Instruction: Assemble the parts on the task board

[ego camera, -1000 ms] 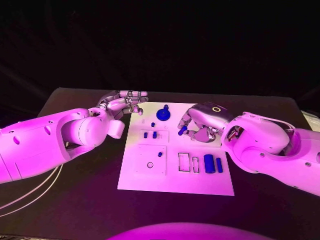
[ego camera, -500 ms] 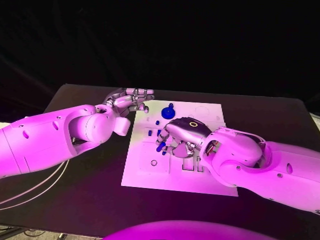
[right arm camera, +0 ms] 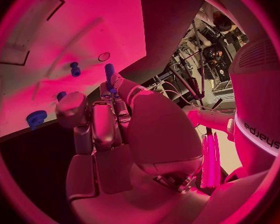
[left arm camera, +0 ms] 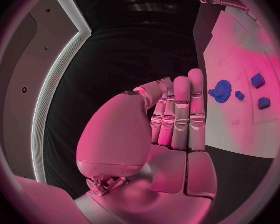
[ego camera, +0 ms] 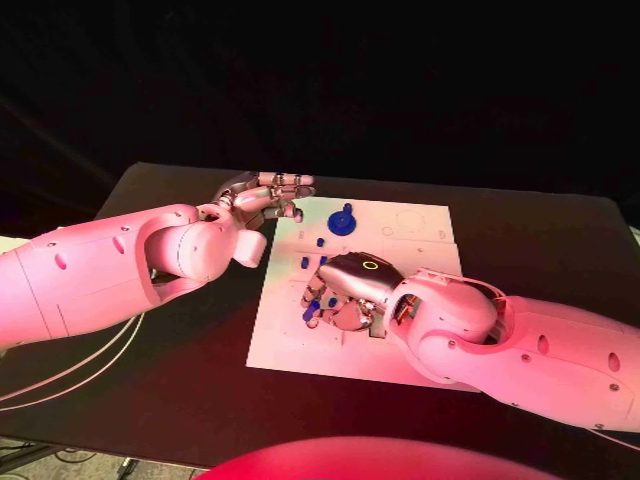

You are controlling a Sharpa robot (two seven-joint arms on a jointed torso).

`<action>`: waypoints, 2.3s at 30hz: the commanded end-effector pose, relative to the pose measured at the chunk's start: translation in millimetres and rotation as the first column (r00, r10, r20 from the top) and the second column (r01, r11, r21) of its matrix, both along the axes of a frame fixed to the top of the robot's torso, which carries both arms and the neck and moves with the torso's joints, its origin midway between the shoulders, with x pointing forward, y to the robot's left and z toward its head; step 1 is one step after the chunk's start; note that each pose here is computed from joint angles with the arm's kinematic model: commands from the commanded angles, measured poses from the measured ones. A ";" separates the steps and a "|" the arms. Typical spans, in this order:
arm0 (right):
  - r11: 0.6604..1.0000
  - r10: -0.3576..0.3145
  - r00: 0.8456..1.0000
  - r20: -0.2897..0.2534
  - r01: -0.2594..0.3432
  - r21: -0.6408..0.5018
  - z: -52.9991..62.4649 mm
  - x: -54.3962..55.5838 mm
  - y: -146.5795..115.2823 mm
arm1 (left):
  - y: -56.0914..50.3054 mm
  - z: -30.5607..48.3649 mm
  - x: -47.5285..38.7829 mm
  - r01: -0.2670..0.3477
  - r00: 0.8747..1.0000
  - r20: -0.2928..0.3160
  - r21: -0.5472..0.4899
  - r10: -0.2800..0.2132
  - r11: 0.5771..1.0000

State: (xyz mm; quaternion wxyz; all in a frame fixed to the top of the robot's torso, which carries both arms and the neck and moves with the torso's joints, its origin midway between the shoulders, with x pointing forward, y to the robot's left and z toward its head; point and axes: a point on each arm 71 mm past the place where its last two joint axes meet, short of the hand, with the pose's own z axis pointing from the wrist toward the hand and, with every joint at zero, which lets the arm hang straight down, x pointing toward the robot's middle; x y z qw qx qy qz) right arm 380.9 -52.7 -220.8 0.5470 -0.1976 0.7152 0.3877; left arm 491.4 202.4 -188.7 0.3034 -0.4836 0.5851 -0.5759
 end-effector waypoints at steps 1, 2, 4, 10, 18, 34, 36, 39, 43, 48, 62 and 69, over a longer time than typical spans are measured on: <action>0.999 0.015 1.000 -0.002 -0.015 -0.041 -4.9 0.6 0.2 | -2.0 1.1 -0.1 0.011 1.000 0.011 -0.006 -0.011 1.000; 0.999 0.014 1.000 -0.001 -0.014 -0.046 -5.5 1.0 0.0 | -2.0 1.1 0.0 0.011 1.000 0.011 -0.006 -0.011 1.000; 0.998 0.013 1.000 0.000 -0.012 -0.054 -6.5 1.5 -0.4 | -1.8 1.0 0.1 0.010 1.000 0.011 -0.006 -0.010 1.000; 0.998 0.013 1.000 -0.003 -0.013 -0.069 -8.2 1.7 -0.9 | -1.8 0.8 0.3 0.011 1.000 0.010 -0.006 -0.011 1.000; 0.995 0.017 1.000 -0.015 -0.018 -0.096 -10.7 1.4 -1.2 | -1.7 0.5 0.4 0.011 1.000 0.009 -0.005 -0.011 1.000; 0.993 0.021 1.000 -0.012 -0.022 -0.113 -12.1 -0.8 -0.6 | -0.8 0.3 0.5 0.011 1.000 0.007 -0.005 -0.011 1.000; 0.993 0.019 1.000 -0.007 -0.020 -0.114 -12.0 -0.8 -0.2 | -1.0 0.3 0.5 0.012 1.000 0.007 -0.005 -0.012 1.000; 0.993 0.016 1.000 0.003 -0.016 -0.120 -11.8 -0.8 1.4 | -1.0 0.2 0.5 0.011 1.000 0.006 -0.004 -0.011 1.000; 0.990 0.015 1.000 0.006 -0.014 -0.141 -13.2 -1.2 5.6 | -1.8 0.2 0.4 0.013 1.000 0.006 -0.005 -0.013 1.000; 0.987 0.025 1.000 -0.006 -0.025 -0.159 -16.6 -2.7 10.1 | -2.3 0.2 0.3 0.014 1.000 0.005 -0.005 -0.014 1.000; 0.996 -0.011 1.000 0.021 0.013 -0.083 -15.2 -2.4 8.7 | -2.6 0.3 -0.1 0.018 1.000 0.003 -0.006 -0.018 1.000; 0.989 -0.071 0.996 0.052 0.063 0.130 -0.1 -5.1 -4.4 | -1.4 0.0 0.2 0.017 1.000 0.002 -0.005 -0.017 1.000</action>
